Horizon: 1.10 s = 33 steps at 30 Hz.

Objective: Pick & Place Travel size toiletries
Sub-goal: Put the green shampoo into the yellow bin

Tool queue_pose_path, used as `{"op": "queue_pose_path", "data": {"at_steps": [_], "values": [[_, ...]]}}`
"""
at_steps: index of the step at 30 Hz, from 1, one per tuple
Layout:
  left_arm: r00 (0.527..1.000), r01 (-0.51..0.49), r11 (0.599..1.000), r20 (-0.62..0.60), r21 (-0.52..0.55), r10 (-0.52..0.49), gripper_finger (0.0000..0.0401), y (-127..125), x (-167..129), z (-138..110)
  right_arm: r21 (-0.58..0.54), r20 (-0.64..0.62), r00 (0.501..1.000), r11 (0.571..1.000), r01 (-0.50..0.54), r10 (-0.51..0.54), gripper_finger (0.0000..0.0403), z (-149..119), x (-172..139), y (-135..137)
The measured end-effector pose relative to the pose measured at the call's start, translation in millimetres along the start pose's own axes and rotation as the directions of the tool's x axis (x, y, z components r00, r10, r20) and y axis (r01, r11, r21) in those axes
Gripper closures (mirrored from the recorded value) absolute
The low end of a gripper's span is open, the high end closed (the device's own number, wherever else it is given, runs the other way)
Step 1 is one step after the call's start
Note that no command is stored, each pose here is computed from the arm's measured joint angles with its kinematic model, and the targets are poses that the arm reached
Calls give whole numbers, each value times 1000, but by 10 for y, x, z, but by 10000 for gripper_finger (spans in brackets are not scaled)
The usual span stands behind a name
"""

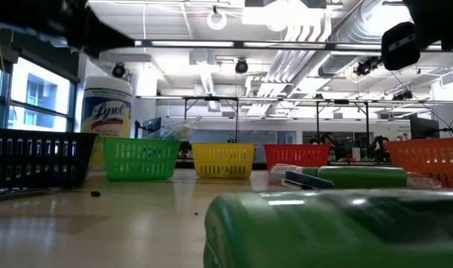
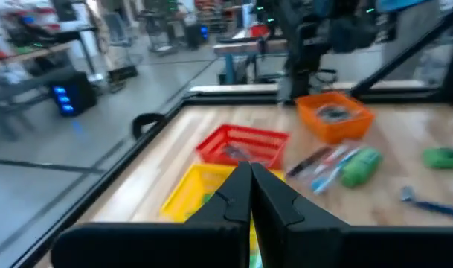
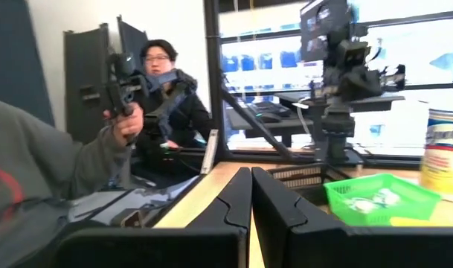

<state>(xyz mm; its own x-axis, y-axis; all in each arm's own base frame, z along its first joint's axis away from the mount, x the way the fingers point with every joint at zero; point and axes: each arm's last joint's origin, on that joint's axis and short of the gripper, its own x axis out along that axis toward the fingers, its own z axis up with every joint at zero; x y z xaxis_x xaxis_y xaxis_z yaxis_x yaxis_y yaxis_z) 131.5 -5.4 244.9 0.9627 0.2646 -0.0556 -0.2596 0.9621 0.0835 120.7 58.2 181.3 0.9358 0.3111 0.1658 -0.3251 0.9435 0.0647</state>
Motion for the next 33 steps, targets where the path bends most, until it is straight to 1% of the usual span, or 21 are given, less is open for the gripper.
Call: {"op": "queue_pose_path", "data": {"at_steps": [4, 7, 9, 11, 15, 19, 25, 28, 29, 33], "values": [[998, -57, 998, -34, 41, 58, 401, 19, -41, -251, -10, -10, 1000, 1000, 0, -1, 399, -10, 0, 0], [997, -62, 996, -45, 65, 65, 401, 20, -63, -408, -11, -17, 1000, 1000, 0, 0, 399, -17, 1, 0], [997, -63, 996, -35, 70, 66, 401, 17, -71, -521, -11, -16, 1000, 1000, 4, -5, 399, -16, 1, -2], [998, -66, 993, -12, 100, 67, 401, 18, -84, -599, -12, -15, 1000, 1000, 17, -18, 399, -16, 1, -5], [997, -74, 990, 42, 116, 70, 401, 32, -121, -615, -14, -20, 999, 999, 50, -50, 399, -21, 0, -15], [999, -51, 991, 21, 126, 49, 401, 39, -159, -659, -20, -32, 998, 999, 50, -51, 399, -33, 0, -16], [999, -38, 996, 10, 78, 38, 401, 60, -221, -693, -39, -36, 998, 998, 50, -51, 399, -37, 0, -16], [999, -29, 997, 28, 73, 27, 401, 53, -224, -780, -50, -36, 998, 998, 50, -51, 399, -37, 0, -16], [999, -23, 997, 44, 73, 20, 401, 52, -228, -785, -51, -36, 998, 997, 49, -51, 399, -38, 0, -16], [999, -13, 997, 50, 70, 9, 401, 50, -238, -785, -49, -49, 998, 998, 48, -50, 399, -50, -1, -16]]}}
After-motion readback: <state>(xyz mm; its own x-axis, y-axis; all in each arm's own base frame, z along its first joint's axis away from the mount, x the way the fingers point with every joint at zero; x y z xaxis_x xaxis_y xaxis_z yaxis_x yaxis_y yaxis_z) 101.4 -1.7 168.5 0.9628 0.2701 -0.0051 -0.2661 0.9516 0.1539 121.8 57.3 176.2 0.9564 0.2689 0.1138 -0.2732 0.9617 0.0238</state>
